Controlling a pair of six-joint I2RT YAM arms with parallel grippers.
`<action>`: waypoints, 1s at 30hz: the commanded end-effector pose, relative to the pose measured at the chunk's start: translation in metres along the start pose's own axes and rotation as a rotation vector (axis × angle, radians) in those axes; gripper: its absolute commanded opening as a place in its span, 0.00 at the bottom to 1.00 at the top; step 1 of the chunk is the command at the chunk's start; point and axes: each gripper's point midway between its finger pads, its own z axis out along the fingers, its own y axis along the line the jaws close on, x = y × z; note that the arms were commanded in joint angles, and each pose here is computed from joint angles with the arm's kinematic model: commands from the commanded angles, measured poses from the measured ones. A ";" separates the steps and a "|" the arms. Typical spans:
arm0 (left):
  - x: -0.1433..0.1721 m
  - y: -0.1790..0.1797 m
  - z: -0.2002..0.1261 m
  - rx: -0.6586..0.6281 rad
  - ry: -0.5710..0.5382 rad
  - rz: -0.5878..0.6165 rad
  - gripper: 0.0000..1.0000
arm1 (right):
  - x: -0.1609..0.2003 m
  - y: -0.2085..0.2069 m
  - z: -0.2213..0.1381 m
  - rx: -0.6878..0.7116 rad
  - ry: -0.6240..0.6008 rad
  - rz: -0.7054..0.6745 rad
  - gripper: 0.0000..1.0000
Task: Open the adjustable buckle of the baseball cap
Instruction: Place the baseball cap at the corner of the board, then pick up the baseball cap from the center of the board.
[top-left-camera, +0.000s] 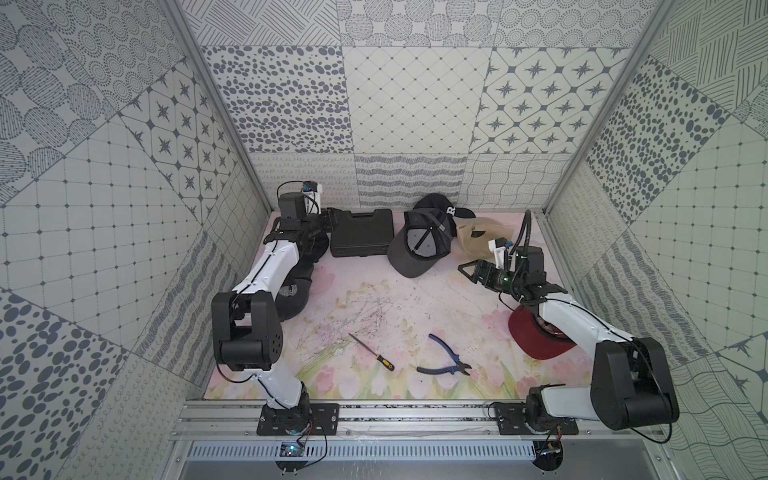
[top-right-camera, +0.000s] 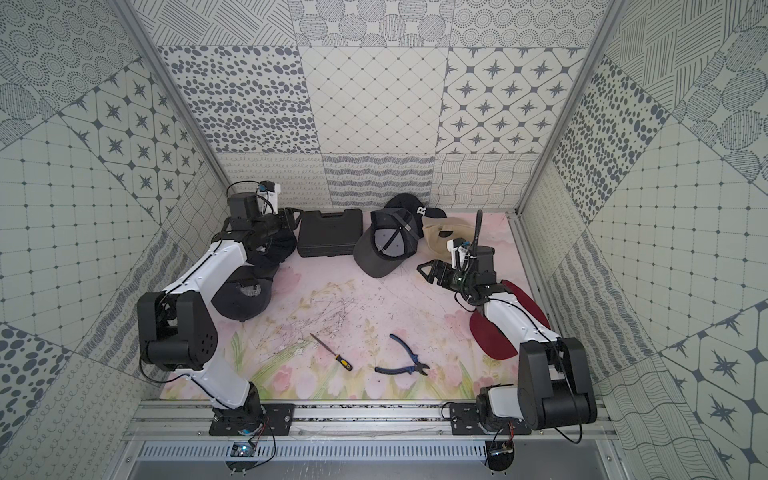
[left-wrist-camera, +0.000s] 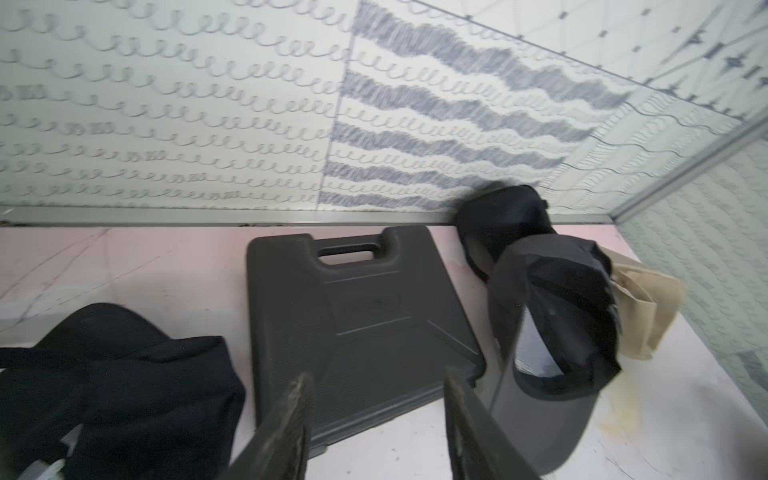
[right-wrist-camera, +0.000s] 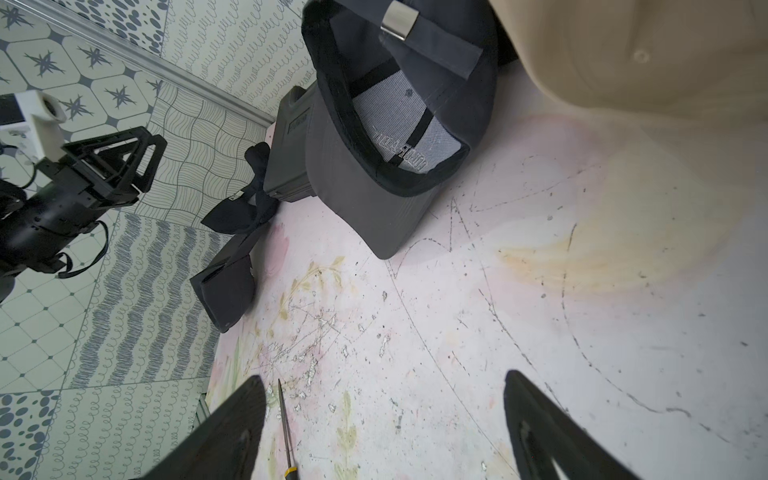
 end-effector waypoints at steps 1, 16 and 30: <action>0.010 -0.071 -0.003 0.198 0.005 0.109 0.54 | -0.020 0.015 0.014 -0.005 -0.061 0.021 0.86; 0.053 -0.122 -0.003 0.299 0.094 0.131 0.56 | -0.030 -0.008 0.095 0.064 -0.108 0.220 0.74; 0.064 -0.130 0.001 0.310 0.131 0.118 0.56 | -0.038 -0.027 0.152 0.117 -0.140 0.285 0.52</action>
